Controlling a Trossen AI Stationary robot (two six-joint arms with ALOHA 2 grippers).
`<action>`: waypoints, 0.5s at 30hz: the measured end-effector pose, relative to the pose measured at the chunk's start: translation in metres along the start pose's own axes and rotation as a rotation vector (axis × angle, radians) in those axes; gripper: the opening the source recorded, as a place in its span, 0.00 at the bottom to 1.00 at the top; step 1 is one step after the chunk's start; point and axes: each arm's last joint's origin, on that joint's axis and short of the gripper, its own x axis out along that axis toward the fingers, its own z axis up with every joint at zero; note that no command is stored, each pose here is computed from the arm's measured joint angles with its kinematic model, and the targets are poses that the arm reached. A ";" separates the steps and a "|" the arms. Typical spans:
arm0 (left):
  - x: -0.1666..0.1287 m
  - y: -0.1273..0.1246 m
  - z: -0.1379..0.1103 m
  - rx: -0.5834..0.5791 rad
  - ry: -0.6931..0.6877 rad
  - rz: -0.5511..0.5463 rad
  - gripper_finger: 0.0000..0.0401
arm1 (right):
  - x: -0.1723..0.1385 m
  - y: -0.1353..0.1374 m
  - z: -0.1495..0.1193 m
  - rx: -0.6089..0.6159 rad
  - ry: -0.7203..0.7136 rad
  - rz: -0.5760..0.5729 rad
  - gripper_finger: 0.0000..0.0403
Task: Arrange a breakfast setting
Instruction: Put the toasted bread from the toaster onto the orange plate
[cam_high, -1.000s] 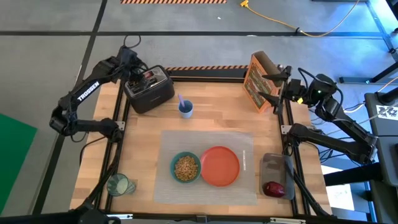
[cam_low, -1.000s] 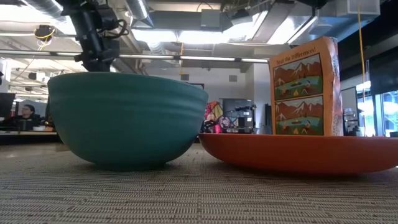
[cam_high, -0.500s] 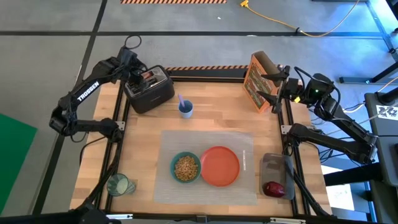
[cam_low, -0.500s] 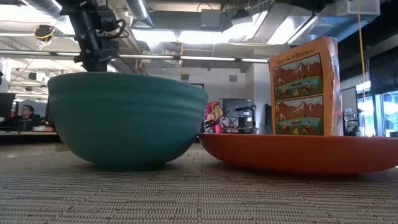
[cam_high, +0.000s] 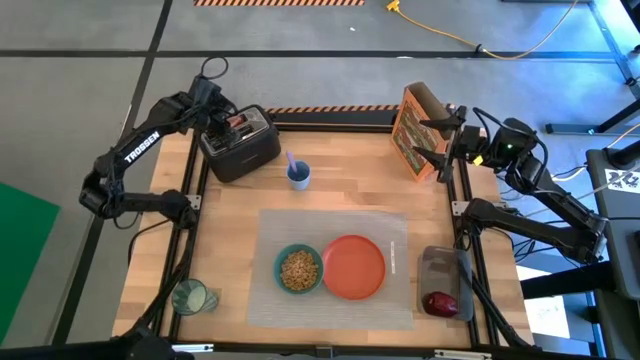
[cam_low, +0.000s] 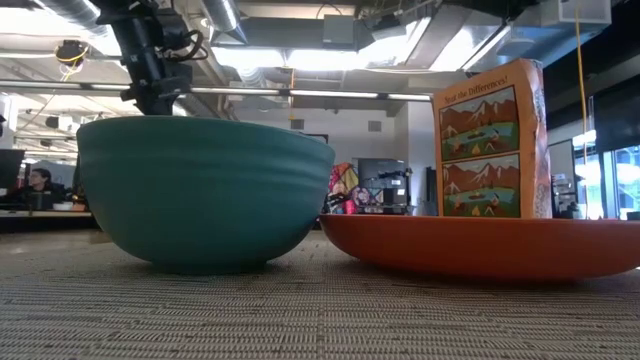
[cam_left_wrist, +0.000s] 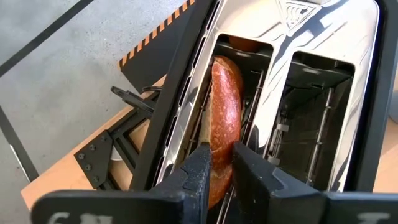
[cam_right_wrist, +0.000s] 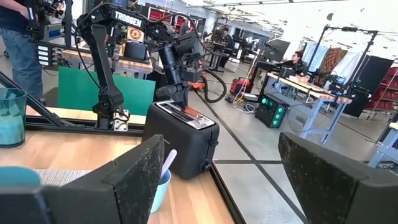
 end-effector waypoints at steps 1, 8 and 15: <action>0.000 0.000 0.000 0.000 -0.002 0.001 0.13 | 0.000 0.000 0.000 0.000 0.000 0.000 0.76; -0.016 0.002 0.002 0.011 -0.054 0.015 0.13 | 0.000 0.000 0.001 -0.002 -0.006 -0.001 0.76; -0.054 0.004 0.010 0.036 -0.201 0.013 0.13 | -0.004 0.001 0.004 -0.013 -0.030 -0.008 0.76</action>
